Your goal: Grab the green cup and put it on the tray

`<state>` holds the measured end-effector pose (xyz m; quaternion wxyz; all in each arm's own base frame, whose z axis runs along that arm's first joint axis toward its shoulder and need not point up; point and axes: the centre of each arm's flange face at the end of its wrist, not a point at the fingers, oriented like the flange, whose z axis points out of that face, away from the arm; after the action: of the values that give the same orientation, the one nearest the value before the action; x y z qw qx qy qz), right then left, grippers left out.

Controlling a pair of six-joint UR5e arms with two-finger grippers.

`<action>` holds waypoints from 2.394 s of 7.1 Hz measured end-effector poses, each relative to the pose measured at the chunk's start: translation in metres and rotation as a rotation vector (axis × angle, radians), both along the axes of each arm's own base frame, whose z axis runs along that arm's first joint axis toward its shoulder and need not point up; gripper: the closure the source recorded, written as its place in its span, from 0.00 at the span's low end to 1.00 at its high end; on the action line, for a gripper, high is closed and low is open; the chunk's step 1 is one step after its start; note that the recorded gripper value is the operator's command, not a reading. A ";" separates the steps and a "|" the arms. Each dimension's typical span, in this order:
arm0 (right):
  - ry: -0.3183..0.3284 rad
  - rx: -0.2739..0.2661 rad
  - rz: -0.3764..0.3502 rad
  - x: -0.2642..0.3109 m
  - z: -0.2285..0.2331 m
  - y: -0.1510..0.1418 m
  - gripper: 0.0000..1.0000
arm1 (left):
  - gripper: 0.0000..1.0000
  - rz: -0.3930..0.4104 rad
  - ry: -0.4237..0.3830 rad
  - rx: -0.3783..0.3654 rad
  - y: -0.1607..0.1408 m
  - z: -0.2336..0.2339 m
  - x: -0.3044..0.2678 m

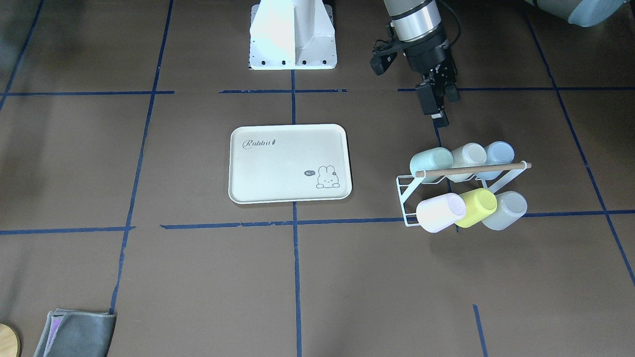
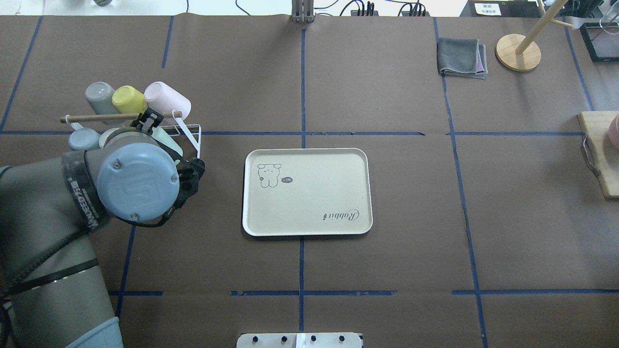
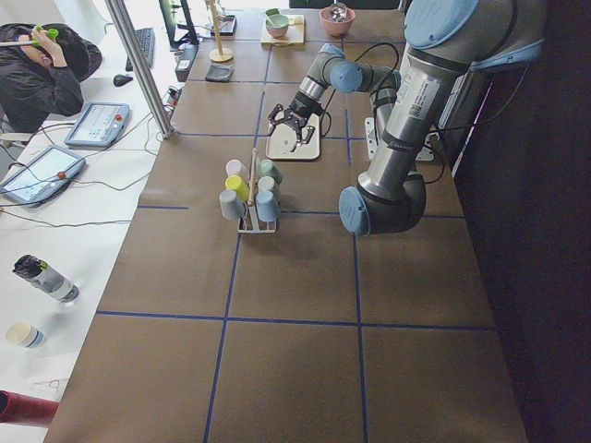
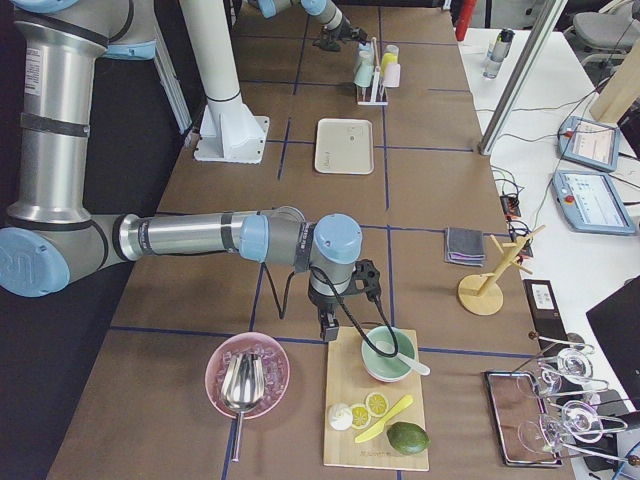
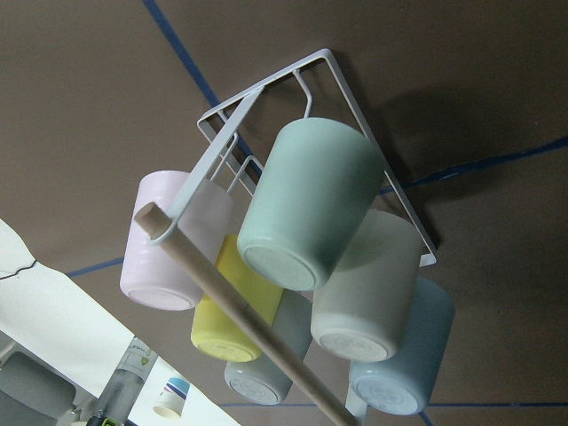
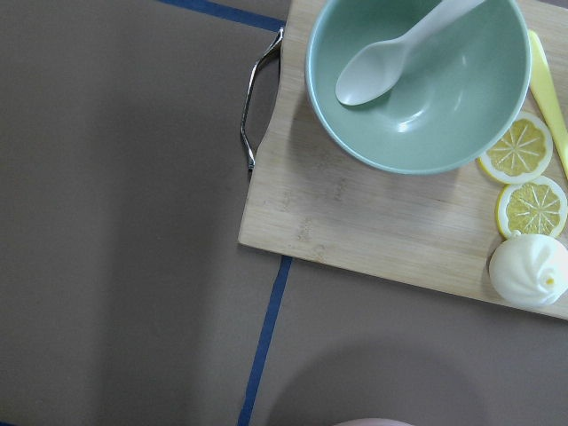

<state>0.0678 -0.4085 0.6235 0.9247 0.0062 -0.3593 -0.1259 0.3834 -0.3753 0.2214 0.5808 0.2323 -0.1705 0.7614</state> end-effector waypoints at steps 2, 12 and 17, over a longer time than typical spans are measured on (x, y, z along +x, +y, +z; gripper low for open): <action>-0.002 -0.007 0.001 0.000 0.003 0.003 0.00 | 0.00 0.020 -0.069 0.038 0.010 0.011 0.025; -0.003 -0.010 0.000 0.000 0.004 0.004 0.00 | 0.00 -0.031 -0.140 0.082 -0.036 0.090 0.112; -0.003 -0.010 0.001 0.000 0.004 0.004 0.00 | 0.00 -0.044 -0.155 0.075 -0.045 0.108 0.119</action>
<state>0.0678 -0.4043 0.6276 0.9242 0.0018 -0.3613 -0.1237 0.5025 -0.4200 0.3295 0.5733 0.1905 -0.2485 0.7571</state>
